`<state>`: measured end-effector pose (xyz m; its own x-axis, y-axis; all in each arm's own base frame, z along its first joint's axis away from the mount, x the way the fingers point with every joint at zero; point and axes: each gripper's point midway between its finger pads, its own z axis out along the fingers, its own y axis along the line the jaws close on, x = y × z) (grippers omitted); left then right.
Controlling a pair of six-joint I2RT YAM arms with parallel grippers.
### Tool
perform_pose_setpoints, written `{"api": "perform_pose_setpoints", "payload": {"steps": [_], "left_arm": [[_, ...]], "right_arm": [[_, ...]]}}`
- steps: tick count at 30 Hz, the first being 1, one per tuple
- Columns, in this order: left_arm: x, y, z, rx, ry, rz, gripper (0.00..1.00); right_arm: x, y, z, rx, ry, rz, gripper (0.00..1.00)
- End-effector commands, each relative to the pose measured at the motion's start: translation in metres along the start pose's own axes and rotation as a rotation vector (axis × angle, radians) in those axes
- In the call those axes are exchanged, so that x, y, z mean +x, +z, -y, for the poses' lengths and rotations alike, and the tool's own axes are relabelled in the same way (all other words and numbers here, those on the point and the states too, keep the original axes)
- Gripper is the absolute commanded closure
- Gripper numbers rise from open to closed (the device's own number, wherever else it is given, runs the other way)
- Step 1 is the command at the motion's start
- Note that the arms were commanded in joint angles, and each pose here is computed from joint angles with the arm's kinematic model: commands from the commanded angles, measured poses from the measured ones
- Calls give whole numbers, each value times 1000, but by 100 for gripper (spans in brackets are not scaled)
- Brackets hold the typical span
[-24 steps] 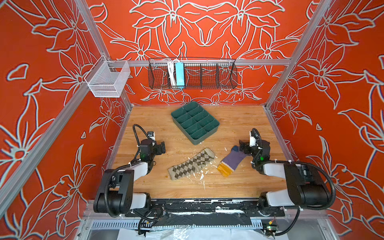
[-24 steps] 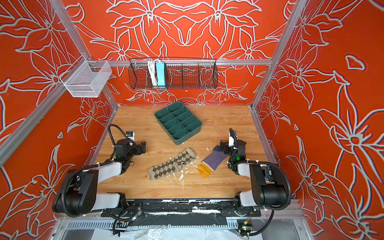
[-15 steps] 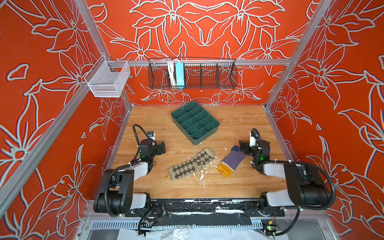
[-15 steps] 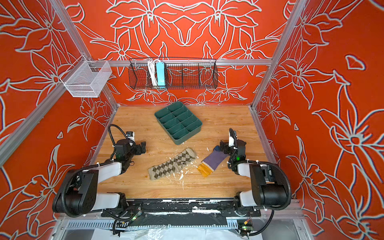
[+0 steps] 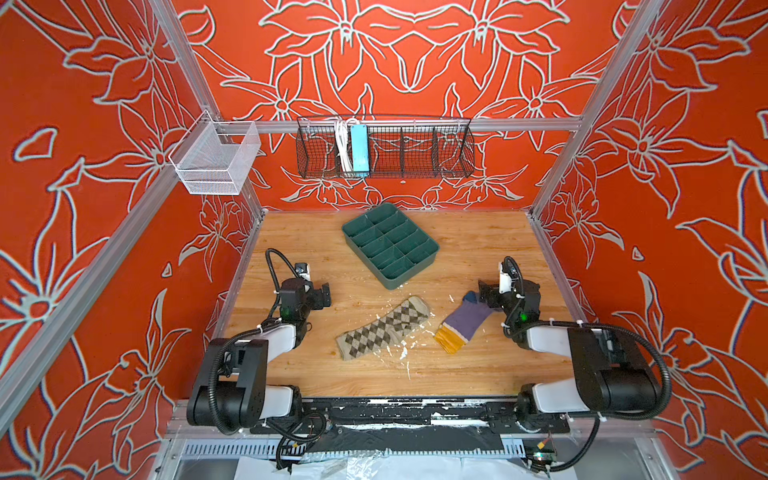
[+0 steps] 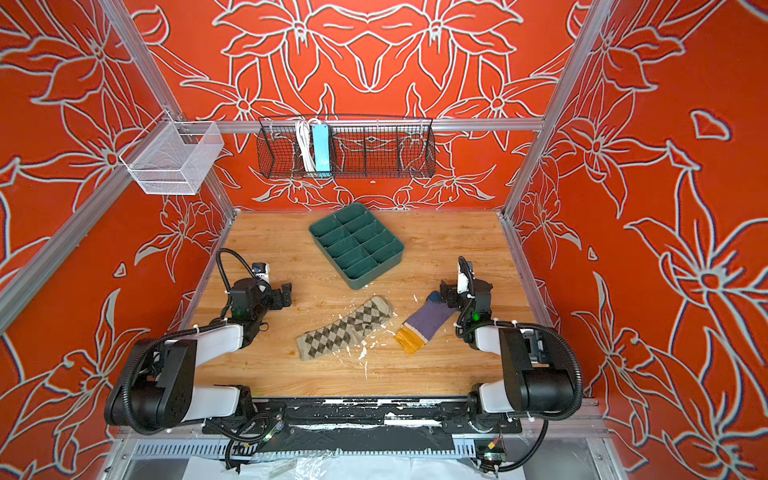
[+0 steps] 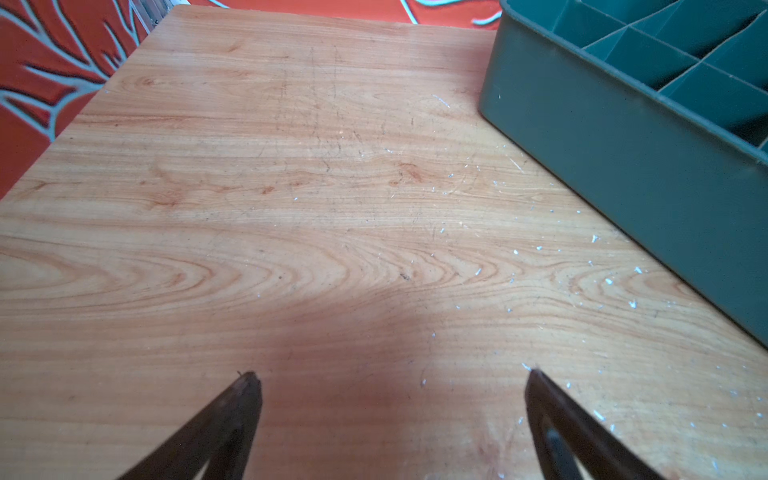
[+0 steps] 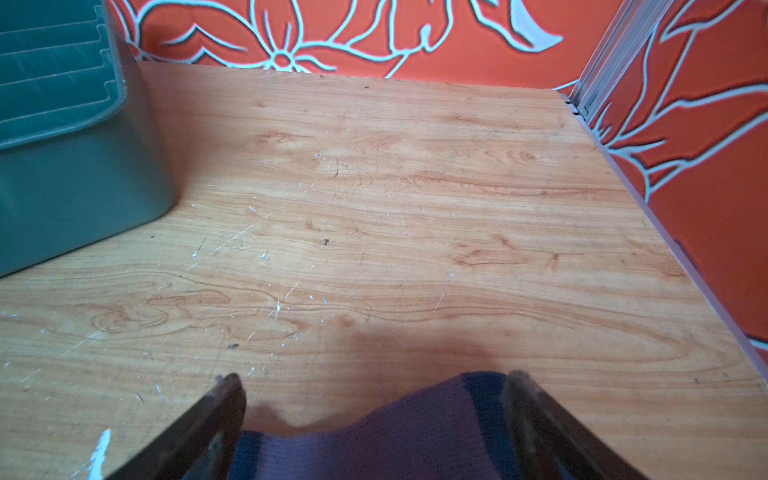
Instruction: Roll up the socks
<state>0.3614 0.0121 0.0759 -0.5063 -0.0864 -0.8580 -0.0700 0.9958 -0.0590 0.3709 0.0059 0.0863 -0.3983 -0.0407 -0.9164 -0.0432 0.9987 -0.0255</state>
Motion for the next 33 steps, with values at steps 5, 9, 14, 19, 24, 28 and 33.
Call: {"api": "perform_pose_setpoints", "payload": {"steps": [5, 9, 14, 19, 24, 28, 33], "left_arm": [[-54, -40, -21, -134, -81, 91, 3], [-109, -99, -24, -129, -381, 247, 3], [-139, -152, -2, 99, -699, 383, 3], [-159, -178, 53, 426, -633, 340, 3], [-151, -189, 128, 567, -332, 126, 4], [-124, -198, 195, 664, -50, 44, 3], [-68, -188, 257, 737, 113, -170, 2]], "right_arm": [[-42, -36, 6, 27, 45, 57, 2], [-86, -79, 21, 95, 423, 92, 2], [-116, -128, 5, -32, 729, 145, 2], [-107, -157, -10, -90, 759, 58, 3], [-70, -160, -19, -37, 713, -234, 2], [-42, -152, -9, 76, 681, -402, 2], [-15, -125, -4, 157, 659, -585, 2]]}}
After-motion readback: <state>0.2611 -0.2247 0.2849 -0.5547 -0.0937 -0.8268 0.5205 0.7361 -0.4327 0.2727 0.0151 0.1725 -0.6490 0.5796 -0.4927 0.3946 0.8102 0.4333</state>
